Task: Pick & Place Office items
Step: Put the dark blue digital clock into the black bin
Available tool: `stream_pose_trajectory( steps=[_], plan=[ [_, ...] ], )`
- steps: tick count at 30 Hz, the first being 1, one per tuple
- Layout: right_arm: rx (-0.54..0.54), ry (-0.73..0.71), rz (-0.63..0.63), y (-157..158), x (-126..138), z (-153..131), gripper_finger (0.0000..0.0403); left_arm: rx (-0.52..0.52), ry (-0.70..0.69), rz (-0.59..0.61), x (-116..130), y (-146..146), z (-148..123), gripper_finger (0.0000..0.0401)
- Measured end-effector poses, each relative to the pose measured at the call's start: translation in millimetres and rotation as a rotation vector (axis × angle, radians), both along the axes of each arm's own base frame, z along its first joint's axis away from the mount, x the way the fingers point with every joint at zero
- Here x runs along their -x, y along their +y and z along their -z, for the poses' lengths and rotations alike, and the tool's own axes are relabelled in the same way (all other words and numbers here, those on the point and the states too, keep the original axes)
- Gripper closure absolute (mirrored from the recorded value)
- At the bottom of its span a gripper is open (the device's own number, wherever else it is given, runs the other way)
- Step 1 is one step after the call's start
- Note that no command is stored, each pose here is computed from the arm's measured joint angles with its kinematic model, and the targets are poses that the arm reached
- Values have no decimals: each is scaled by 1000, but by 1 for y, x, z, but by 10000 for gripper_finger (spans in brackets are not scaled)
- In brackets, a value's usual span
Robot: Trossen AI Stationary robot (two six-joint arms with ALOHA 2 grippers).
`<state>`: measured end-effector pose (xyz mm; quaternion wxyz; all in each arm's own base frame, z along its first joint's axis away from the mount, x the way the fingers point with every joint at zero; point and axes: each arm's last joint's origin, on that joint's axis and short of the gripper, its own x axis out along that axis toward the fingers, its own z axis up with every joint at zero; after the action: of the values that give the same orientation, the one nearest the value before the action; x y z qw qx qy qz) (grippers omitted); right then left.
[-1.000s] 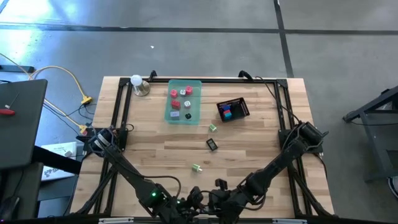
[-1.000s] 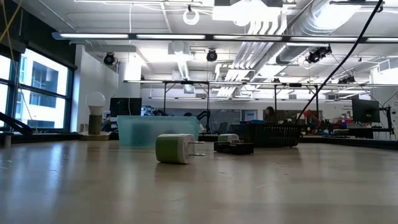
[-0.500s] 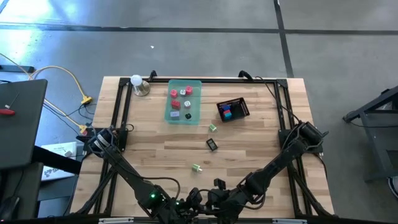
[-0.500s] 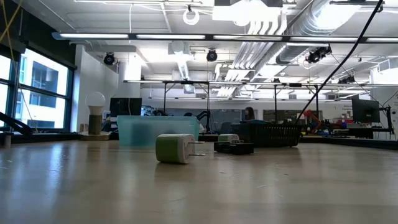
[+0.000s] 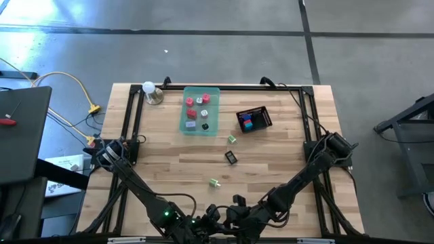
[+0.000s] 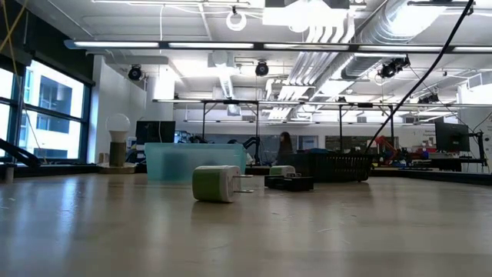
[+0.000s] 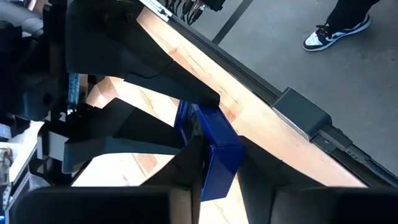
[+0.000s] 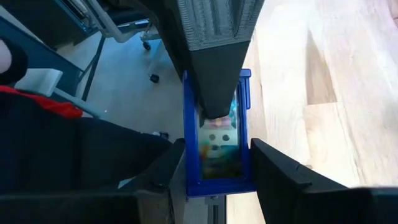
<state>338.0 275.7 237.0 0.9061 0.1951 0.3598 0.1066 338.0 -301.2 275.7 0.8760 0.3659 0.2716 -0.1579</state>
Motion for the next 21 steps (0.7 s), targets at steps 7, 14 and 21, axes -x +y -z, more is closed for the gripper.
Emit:
stream_pose_trajectory(
  steps=[7, 14, 21],
  plan=[
    [-19, 6, -16, 1, 0, 0, 239, 18, -9, -14, 4, -5, 0, 345],
    [39, -2, -56, 0, 3, -2, 218, 58, -15, -51, 7, -8, -1, 341],
    [227, -80, 98, -1, 37, -32, 220, 143, -9, -99, 13, -14, -1, 340]
  ],
)
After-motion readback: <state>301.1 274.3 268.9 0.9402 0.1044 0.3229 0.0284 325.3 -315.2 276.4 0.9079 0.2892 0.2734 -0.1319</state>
